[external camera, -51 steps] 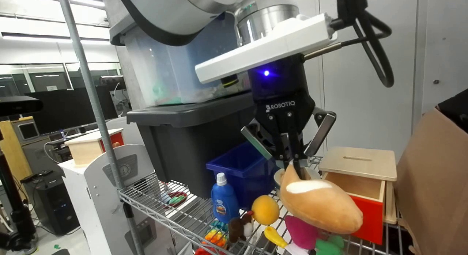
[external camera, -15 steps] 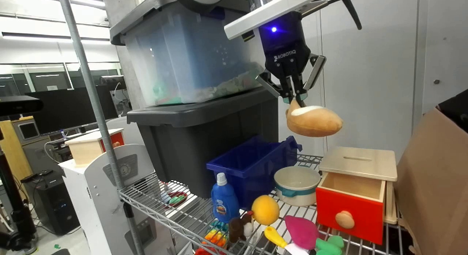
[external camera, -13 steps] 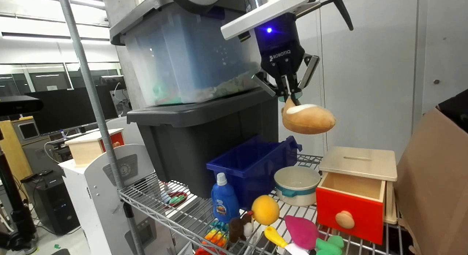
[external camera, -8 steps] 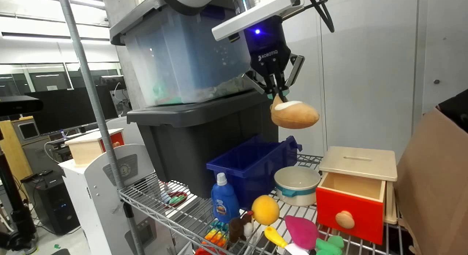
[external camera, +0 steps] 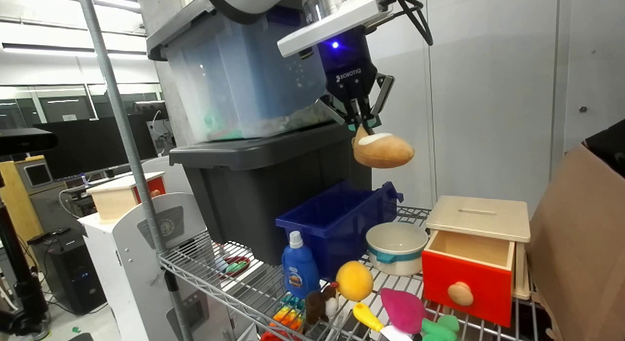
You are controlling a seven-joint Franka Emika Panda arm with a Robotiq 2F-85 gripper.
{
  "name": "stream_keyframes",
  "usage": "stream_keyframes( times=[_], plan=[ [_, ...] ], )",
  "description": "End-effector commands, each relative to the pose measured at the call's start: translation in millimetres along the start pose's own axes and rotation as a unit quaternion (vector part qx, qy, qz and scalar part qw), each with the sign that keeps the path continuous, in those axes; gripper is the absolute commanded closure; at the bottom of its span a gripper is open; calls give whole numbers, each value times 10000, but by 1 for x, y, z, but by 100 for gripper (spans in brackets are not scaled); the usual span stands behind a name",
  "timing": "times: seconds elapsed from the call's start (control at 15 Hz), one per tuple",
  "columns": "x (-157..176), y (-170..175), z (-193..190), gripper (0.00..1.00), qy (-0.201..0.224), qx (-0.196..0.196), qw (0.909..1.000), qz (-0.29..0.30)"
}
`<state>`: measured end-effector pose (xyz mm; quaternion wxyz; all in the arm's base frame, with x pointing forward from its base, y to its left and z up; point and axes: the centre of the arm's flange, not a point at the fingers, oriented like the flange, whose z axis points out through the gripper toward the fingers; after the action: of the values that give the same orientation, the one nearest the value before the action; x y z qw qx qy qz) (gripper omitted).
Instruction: Put the brown plush toy in the blue storage container
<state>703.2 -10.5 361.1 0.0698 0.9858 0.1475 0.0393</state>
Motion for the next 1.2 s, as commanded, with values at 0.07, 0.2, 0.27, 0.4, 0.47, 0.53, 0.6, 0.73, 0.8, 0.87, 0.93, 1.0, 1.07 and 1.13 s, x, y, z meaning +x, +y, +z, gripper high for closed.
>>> stream_keyframes(
  times=[0.07, 0.2, 0.27, 0.4, 0.47, 0.53, 0.6, 0.73, 0.8, 0.87, 0.93, 1.0, 1.07, 1.13],
  plan=[
    [17, -3, -1, 98, 340, 53, 9989, -305],
    [20, -5, 1, 98, 435, 82, 9983, -380],
    [21, -7, 2, 98, 482, 88, 9979, -418],
    [23, -10, 3, 98, 545, 96, 9972, -495],
    [24, -11, 4, 98, 567, 105, 9969, -530],
    [25, -13, 4, 98, 614, 123, 9964, -564],
    [26, -15, 5, 98, 650, 142, 9960, -592],
    [28, -20, 8, 98, 683, 182, 9953, -660],
    [29, -22, 9, 98, 699, 195, 9949, -702],
    [30, -24, 10, 98, 723, 226, 9943, -752],
    [32, -25, 11, 98, 753, 259, 9936, -806],
    [34, -27, 12, 98, 804, 288, 9926, -863],
    [36, -29, 12, 98, 831, 310, 9919, -911],
    [37, -30, 13, 98, 855, 333, 9911, -962]
  ],
)
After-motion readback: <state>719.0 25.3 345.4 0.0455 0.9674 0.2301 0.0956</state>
